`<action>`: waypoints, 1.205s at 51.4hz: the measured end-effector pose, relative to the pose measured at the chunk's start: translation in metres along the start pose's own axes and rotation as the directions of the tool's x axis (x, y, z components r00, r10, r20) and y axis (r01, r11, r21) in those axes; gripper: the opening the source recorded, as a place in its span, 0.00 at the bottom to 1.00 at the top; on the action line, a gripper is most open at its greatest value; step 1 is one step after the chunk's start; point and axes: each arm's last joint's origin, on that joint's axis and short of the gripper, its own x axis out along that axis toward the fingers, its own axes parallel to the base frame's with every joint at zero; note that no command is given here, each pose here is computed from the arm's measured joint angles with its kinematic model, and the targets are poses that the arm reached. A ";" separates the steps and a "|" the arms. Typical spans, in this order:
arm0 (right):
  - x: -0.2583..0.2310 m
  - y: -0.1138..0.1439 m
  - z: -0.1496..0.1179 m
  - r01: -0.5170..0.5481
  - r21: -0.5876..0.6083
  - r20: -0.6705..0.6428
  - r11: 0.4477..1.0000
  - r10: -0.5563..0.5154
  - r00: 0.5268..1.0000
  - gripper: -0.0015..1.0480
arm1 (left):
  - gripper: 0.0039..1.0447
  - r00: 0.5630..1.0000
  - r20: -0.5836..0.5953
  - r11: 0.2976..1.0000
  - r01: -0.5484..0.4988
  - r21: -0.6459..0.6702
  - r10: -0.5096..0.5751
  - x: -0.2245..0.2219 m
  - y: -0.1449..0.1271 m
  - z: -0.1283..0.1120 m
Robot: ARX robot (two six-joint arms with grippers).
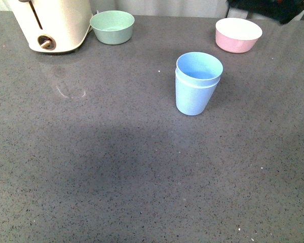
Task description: Stack blue cups with both arms
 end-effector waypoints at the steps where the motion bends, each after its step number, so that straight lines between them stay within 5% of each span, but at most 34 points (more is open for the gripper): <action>1: -0.004 -0.001 0.000 0.014 0.004 0.011 1.000 -0.014 1.000 0.85 | 0.92 1.000 0.000 1.000 0.000 0.000 0.000 0.000 0.000 0.000; 7: -0.057 -0.005 -0.002 0.202 0.088 0.140 0.975 -0.213 0.967 0.91 | 0.92 1.000 0.000 1.000 0.000 0.000 0.000 0.000 0.000 0.000; 13: -0.096 0.009 -0.016 0.248 0.183 0.189 0.951 -0.282 0.941 0.91 | 0.92 1.000 0.000 1.000 0.000 0.000 0.000 0.000 0.000 0.000; 18: -0.107 0.016 -0.032 0.476 0.417 0.213 0.774 -0.593 0.777 0.71 | 0.92 1.000 0.000 1.000 0.000 0.000 0.000 0.000 0.000 0.000; 25: -0.113 0.027 -0.060 0.479 0.483 0.192 0.733 -0.622 0.759 0.53 | 0.92 1.000 0.000 1.000 0.000 0.000 0.000 0.000 0.000 0.000; 38: -0.130 0.050 -0.103 0.464 0.508 0.187 0.725 -0.619 0.763 0.02 | 0.92 1.000 0.000 1.000 0.000 0.000 0.000 0.000 0.000 0.000; 62: -0.150 0.071 -0.138 0.464 0.513 0.189 0.722 -0.622 0.760 0.02 | 0.92 1.000 0.000 1.000 0.000 0.000 0.000 0.000 0.000 0.000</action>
